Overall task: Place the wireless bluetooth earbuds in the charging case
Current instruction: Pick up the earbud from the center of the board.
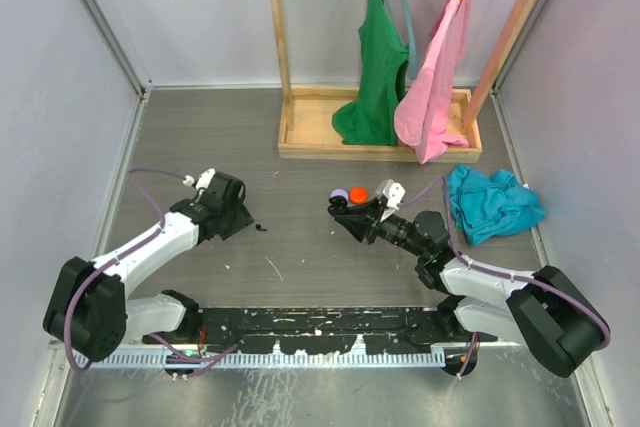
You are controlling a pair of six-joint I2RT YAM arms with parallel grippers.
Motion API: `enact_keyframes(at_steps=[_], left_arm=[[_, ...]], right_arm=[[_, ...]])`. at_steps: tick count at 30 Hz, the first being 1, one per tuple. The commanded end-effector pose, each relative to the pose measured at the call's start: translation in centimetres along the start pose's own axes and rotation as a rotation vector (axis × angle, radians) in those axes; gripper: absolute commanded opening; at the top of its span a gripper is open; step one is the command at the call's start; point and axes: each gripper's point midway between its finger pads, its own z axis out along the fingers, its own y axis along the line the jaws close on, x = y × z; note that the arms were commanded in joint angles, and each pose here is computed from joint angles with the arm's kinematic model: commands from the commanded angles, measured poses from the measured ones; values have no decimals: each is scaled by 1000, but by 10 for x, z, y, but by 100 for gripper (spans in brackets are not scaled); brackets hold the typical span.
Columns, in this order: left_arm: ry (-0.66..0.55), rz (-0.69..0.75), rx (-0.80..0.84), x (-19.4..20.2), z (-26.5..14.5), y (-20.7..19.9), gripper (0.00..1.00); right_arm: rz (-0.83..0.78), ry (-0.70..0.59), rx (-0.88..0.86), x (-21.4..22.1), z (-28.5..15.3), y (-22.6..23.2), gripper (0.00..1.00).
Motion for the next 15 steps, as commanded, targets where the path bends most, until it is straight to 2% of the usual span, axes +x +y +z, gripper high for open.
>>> enact_keyframes(at_steps=[1, 5, 15], left_arm=[[-33, -165, -93, -14, -4, -1, 45], [-20, -182, -118, -14, -4, -6, 45], [20, -97, -179, -1, 18, -14, 38]], right_arm=[[-42, -61, -10, -19, 3, 2, 2], [-39, -59, -13, -19, 4, 2, 2], [-35, -59, -19, -19, 4, 3, 2]])
